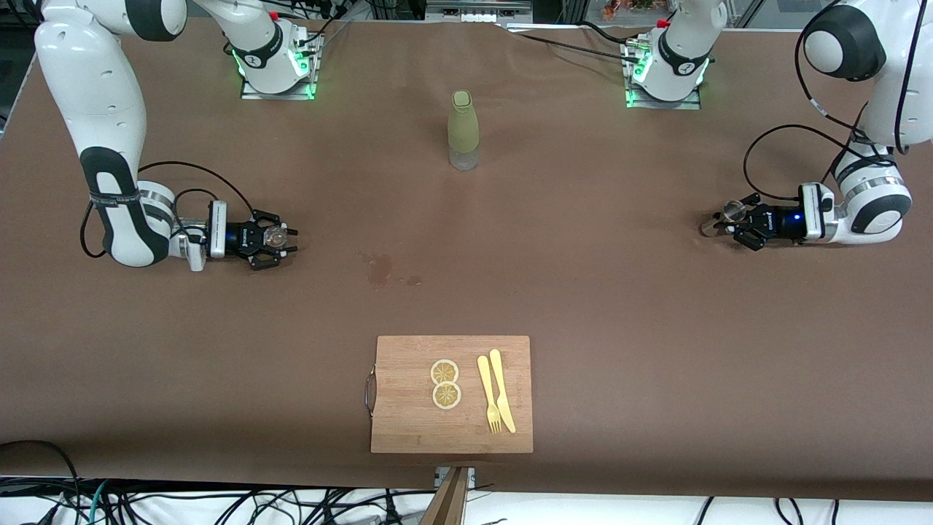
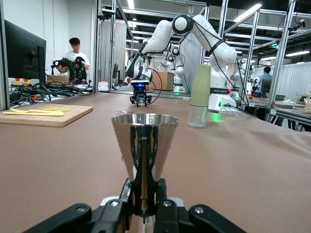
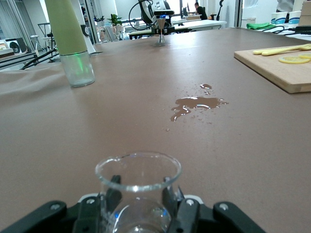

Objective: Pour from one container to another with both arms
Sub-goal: 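Place the glass with the right gripper while the left gripper lowers the jigger, then release the jigger with the left gripper while the right gripper withdraws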

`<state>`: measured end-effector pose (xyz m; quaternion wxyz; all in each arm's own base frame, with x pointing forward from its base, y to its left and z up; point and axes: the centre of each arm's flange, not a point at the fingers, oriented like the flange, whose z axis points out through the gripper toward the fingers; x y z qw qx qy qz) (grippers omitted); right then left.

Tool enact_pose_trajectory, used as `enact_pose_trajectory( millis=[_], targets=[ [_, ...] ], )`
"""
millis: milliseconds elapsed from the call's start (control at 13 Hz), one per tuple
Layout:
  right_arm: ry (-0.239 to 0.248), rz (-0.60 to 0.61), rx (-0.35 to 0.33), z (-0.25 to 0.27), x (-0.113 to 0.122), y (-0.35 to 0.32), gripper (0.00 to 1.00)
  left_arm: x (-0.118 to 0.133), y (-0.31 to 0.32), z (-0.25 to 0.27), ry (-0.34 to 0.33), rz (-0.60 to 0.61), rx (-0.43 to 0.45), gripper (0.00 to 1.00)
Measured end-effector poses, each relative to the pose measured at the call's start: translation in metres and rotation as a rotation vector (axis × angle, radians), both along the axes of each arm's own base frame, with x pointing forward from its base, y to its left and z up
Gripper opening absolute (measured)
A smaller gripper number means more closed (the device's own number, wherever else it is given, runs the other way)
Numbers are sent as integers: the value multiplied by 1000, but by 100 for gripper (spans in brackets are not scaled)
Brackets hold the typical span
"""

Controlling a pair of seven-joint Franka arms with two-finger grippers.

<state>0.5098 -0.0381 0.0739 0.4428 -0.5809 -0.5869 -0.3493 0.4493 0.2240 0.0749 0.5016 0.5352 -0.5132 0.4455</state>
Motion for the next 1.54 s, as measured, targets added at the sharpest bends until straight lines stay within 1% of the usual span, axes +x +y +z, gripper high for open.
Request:
enact_pose_trajectory(
  millis=[77,154,308,385,538,615,692,769,846,923,1000,1154,1308,1385,1462,1538],
  targets=[
    [-3,0,-4,1,1,-2,65,0,0,-2,0,-2,0,21],
    [-4,5,-17,2,1,-8,78,-1,-1,-6,3,-3,-2,21],
    [-1,25,-64,7,-2,-31,99,-5,-2,-15,15,-4,-7,21],
    [-5,34,-100,13,-2,-47,100,-7,-3,-19,21,-5,-12,21],
    [-13,43,-197,34,-2,-84,100,-7,-3,-21,22,-10,-23,21],
    [-2,37,-247,49,-1,-101,100,-7,-3,-22,22,-11,-25,21],
    [18,20,-299,68,-3,-117,100,-6,-3,-22,22,-13,-27,21],
    [45,-8,-353,87,-5,-131,100,-6,-2,-24,22,-14,-21,27],
    [81,-44,-402,109,-7,-140,100,-4,-1,-26,25,-16,-14,40],
    [126,-82,-443,131,-8,-145,100,-1,2,-25,35,-29,0,48],
    [182,-124,-476,152,-8,-146,100,4,8,-21,45,-50,24,59],
    [315,-228,-531,187,-6,-144,100,21,29,-5,51,-96,98,82],
    [445,-320,-580,208,-4,-139,100,36,44,13,62,-137,164,100],
    [496,-350,-610,215,-1,-134,100,42,47,20,75,-151,187,100],
    [539,-375,-651,223,3,-128,100,48,45,27,104,-156,204,100],
    [576,-401,-695,231,10,-123,100,57,41,34,147,-157,222,100]
  ],
)
